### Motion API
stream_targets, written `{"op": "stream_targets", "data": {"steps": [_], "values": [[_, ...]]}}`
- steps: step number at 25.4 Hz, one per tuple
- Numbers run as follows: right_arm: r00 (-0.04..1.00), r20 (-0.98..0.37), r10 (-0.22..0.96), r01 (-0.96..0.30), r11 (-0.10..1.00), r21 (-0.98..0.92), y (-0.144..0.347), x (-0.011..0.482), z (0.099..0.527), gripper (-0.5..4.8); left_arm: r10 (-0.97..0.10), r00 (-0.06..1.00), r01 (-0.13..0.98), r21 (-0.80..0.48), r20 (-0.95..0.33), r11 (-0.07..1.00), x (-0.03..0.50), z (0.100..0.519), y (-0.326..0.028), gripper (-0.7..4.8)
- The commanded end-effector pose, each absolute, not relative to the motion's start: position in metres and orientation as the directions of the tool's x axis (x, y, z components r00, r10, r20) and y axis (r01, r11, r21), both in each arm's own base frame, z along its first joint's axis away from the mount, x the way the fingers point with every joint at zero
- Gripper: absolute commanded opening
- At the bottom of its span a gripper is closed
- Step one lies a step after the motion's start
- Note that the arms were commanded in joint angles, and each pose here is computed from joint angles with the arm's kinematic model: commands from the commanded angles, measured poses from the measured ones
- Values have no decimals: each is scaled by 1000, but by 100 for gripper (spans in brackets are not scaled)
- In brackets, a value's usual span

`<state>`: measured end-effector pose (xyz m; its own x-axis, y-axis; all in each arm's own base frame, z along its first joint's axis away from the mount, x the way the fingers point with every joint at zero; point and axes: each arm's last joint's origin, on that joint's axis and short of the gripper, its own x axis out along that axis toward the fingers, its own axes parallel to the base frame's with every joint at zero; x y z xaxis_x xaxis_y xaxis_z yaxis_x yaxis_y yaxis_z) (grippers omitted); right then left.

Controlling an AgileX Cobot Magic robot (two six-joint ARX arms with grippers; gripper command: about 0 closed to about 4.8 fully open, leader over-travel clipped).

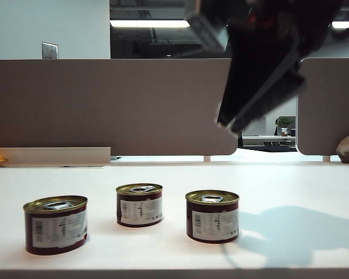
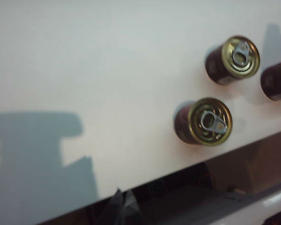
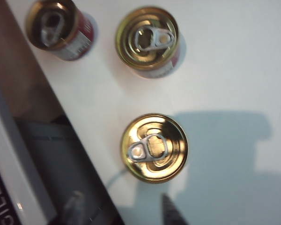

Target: Pick up the cans one by one and stack them together.

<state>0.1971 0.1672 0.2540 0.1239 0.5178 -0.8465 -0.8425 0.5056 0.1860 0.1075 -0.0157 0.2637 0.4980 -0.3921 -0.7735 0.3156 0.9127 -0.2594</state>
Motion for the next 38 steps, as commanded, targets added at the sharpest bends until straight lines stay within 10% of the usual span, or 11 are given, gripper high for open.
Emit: {"op": "stream_targets", "data": {"steps": [1, 5, 25, 38], "values": [[113, -876, 469, -860, 488, 150, 184, 197, 241, 354, -415, 576, 343, -252, -705, 905, 101, 275, -16, -4], [121, -890, 439, -865, 486, 122, 192, 198, 234, 455, -425, 602, 312, -291, -676, 904, 95, 278, -16, -4], [91, -912, 401, -838, 525, 147, 211, 219, 193, 455, -568, 605, 336, -468, -558, 818, 100, 287, -21, -4], [119, -922, 368, -824, 555, 116, 215, 225, 182, 331, -571, 609, 343, -467, -551, 815, 90, 287, -20, -4]]}}
